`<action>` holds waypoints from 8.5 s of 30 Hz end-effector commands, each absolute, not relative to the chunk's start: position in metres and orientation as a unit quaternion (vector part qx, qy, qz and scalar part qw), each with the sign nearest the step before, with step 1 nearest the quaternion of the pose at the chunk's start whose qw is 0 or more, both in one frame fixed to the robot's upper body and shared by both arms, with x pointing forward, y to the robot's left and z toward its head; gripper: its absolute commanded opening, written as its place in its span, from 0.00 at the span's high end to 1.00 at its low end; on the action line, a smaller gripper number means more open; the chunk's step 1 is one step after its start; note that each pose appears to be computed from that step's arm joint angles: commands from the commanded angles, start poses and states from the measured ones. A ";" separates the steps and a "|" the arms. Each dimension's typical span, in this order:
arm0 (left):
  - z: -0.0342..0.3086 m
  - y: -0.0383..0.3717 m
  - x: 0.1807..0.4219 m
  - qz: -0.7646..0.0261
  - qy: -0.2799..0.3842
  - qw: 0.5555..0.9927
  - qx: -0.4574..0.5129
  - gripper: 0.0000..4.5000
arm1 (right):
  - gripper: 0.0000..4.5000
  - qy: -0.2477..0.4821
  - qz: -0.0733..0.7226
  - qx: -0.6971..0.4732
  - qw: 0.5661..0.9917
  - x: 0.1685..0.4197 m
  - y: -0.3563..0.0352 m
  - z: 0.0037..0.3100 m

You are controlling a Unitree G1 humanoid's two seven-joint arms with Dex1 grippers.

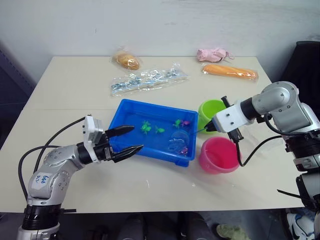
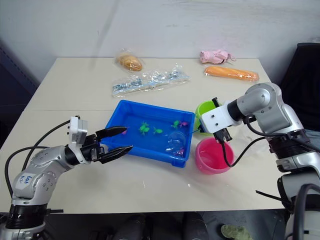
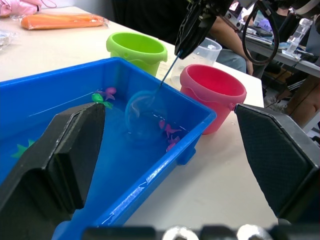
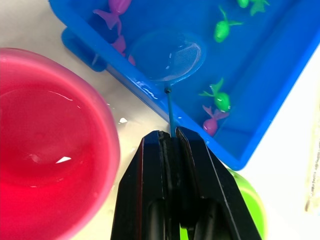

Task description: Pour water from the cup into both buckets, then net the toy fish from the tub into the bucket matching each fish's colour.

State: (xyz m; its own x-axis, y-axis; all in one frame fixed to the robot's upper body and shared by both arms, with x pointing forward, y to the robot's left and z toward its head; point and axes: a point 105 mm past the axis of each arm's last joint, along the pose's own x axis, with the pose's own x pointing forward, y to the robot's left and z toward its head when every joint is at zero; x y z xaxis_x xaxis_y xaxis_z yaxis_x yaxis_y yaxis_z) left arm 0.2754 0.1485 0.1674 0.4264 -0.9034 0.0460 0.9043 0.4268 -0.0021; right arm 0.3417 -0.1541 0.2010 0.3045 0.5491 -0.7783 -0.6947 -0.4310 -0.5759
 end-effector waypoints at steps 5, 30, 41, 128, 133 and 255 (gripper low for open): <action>0.172 0.148 0.270 -0.537 -0.031 0.843 -0.011 0.01 | 1.00 0.056 0.619 -0.596 0.508 0.324 -0.140 0.209; 0.169 0.163 0.264 -0.534 -0.006 0.845 0.010 0.01 | 1.00 0.090 0.611 -0.619 0.486 0.321 -0.131 0.196; 0.168 0.165 0.263 -0.534 -0.004 0.845 0.012 0.01 | 1.00 0.116 0.640 -0.531 0.543 0.310 -0.128 0.208; 0.177 0.098 0.275 -0.654 -0.039 0.756 -0.023 0.01 | 1.00 -0.117 0.251 -0.696 0.662 0.187 -0.284 0.182; 0.176 0.097 0.275 -0.649 -0.042 0.759 -0.026 0.01 | 1.00 -0.118 0.229 -0.719 0.645 0.183 -0.290 0.173; 0.175 0.137 0.286 -0.598 -0.043 0.799 0.041 0.01 | 1.00 0.033 0.391 -0.236 0.889 0.230 -0.237 0.247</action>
State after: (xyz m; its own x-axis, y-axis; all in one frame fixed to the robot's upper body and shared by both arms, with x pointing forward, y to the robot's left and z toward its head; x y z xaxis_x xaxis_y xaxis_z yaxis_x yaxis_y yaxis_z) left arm 0.2863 0.1396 0.1719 0.3089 -0.9510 0.0134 0.9466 0.3088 0.0926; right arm 0.2407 -0.2360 0.2299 0.6599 0.6899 -0.2977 -0.7504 0.5845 -0.3088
